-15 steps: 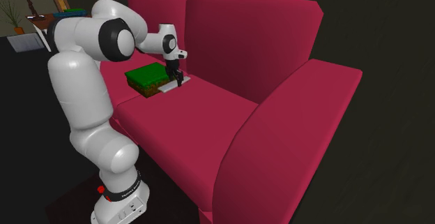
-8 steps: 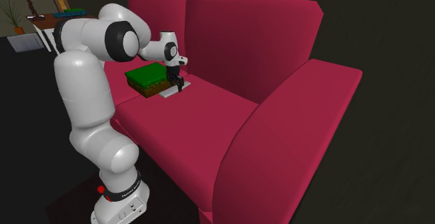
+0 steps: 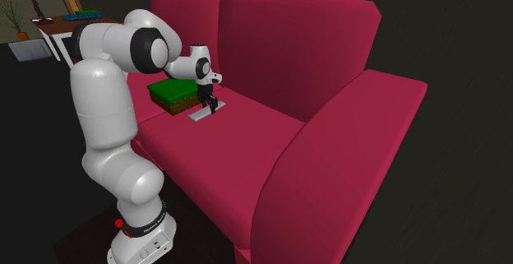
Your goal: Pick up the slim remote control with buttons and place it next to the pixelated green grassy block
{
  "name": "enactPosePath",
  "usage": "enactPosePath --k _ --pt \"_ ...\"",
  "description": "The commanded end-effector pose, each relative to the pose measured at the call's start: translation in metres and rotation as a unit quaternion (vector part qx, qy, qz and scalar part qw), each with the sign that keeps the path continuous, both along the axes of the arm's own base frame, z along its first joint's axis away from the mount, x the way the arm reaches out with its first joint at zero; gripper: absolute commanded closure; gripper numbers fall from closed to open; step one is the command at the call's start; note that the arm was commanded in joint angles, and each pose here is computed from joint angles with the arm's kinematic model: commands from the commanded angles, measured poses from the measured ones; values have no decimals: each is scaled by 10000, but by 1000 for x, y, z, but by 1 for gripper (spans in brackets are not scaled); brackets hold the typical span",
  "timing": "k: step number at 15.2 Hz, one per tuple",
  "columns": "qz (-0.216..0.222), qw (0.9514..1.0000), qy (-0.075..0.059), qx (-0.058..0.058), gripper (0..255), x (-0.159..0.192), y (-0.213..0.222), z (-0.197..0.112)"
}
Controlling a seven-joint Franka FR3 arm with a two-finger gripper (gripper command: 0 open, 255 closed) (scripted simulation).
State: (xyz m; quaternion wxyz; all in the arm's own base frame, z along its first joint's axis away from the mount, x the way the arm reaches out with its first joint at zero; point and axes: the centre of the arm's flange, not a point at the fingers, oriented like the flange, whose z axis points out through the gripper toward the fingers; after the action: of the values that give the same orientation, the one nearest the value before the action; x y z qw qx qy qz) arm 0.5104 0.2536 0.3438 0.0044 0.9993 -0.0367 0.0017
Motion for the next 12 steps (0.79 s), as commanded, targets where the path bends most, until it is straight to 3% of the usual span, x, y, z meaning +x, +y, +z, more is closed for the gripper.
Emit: enactPosePath --k 1,5,6,11,12 --pt "0 10000 -3 1 255 0 0 -1" --pt "0 10000 -3 1 255 0 0 -1" --pt "0 10000 -3 1 0 0 0 -1" --pt "0 10000 -3 1 0 0 0 -1" --pt "0 10000 -3 1 0 0 0 12"
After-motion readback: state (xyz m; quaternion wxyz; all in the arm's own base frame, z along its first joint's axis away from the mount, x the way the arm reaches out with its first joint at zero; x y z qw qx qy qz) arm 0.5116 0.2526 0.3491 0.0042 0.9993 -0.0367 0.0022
